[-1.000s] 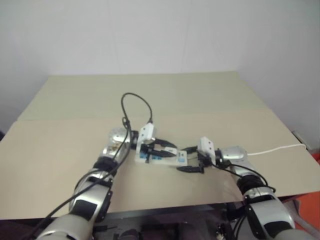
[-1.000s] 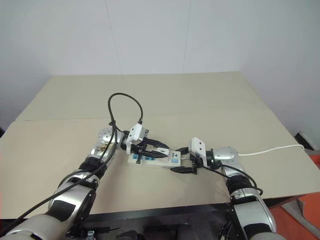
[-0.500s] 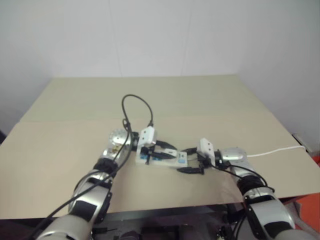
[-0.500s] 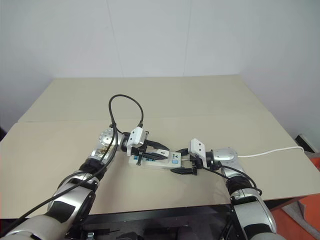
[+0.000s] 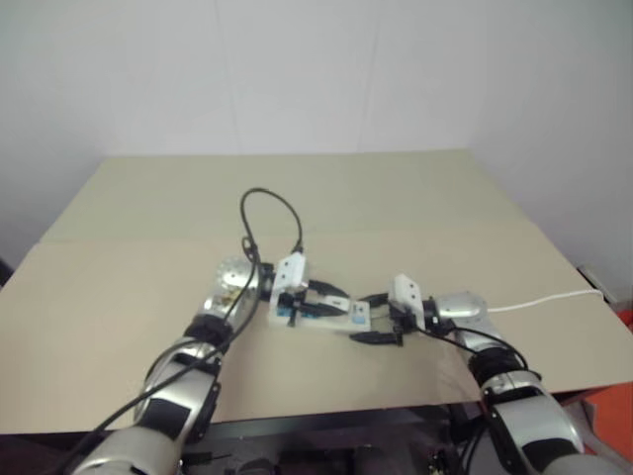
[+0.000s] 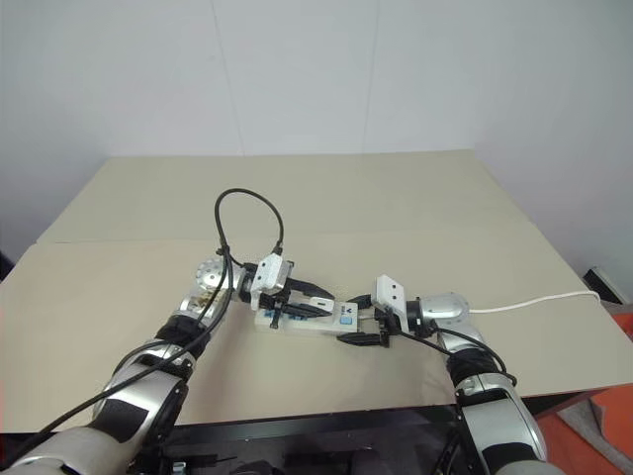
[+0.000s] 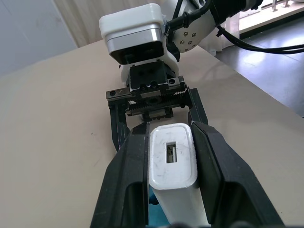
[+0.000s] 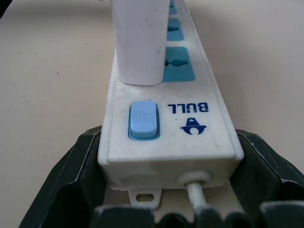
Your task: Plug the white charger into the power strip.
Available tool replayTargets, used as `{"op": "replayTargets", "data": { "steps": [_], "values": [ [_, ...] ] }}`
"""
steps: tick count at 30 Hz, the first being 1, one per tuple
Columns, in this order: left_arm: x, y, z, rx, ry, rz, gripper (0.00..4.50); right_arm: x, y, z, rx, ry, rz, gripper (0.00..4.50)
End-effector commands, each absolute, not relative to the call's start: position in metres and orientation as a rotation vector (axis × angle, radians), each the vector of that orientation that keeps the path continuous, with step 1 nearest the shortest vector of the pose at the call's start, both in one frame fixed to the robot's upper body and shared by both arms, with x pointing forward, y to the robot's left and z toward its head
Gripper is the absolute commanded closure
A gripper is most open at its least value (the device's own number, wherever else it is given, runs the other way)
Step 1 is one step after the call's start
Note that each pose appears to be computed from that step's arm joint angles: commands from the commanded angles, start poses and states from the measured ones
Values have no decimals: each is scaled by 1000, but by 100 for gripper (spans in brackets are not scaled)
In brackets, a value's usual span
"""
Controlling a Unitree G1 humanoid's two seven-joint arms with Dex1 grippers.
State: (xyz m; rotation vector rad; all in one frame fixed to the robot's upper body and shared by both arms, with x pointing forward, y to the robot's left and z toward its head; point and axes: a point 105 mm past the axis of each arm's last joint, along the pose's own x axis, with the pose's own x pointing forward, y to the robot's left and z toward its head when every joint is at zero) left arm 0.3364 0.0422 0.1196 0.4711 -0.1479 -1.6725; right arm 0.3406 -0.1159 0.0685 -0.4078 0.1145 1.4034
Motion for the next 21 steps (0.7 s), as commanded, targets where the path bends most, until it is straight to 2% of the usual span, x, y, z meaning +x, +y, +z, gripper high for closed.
{"op": "replayTargets", "data": {
  "steps": [1,2,9,10,17,21],
  "values": [
    [334,65,78,483,71,-1644,274,335,-117,64,-433,131,1438,108],
    [335,64,79,475,62,-1630,257,335,-117,64,-433,132,1437,108],
    [343,59,94,385,-7,-1575,18,335,-117,63,-432,135,1438,108],
    [344,59,97,373,-18,-1574,5,335,-117,63,-432,135,1438,108],
    [341,69,116,364,-61,-1625,5,335,-117,64,-420,149,1451,108],
    [337,83,138,349,-123,-1648,5,336,-118,67,-444,117,1440,108]
  ]
}}
